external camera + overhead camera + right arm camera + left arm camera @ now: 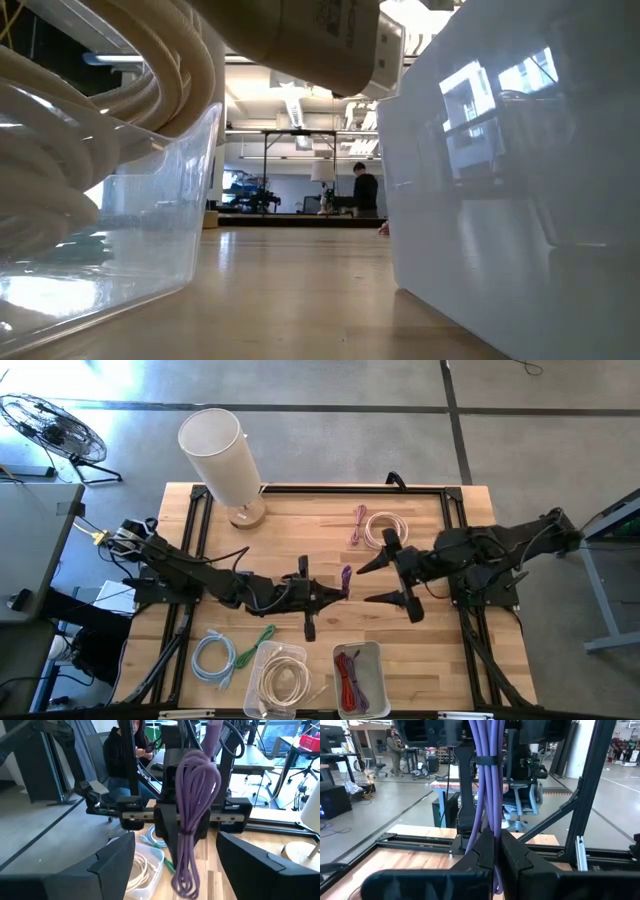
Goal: Pick & Place USB Port
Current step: Put the violet USB cable into the gray bin
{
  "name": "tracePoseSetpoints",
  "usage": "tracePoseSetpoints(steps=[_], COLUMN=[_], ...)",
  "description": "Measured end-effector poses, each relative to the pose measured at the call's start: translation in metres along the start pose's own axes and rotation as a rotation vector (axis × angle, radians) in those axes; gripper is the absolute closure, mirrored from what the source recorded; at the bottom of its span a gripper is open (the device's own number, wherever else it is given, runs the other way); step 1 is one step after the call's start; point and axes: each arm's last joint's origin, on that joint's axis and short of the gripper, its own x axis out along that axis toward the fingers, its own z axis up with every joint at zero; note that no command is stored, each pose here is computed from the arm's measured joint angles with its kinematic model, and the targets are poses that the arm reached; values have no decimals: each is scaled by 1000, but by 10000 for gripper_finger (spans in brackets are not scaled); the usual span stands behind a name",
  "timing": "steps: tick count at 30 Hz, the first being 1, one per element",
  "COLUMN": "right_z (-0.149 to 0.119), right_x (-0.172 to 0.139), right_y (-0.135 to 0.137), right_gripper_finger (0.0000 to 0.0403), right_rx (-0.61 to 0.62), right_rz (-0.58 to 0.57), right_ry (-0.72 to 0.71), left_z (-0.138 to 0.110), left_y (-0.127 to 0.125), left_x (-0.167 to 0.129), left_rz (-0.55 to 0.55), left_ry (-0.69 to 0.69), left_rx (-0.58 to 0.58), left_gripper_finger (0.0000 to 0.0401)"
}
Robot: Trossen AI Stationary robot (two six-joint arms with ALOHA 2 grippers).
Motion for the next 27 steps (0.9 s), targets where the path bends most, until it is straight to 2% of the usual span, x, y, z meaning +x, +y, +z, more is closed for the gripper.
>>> tracePoseSetpoints(steps=[12,21,24,27], right_z=[-2,-9,-12,-12], right_x=[21,45,48,48], right_y=[-10,-16,-18,-20], right_gripper_finger=[132,140,180,267], right_rx=[6,2,-3,-21], right_rz=[-5,103,116,117], right_ry=[-17,-3,8,13], left_z=[0,-2,-5,-6], left_y=[-1,0,0,1], left_x=[0,0,0,0], left_rz=[-22,-20,-5,10], left_ry=[0,15,44,54], left_rx=[20,45,49,39], left_gripper_finger=[401,400,393,389])
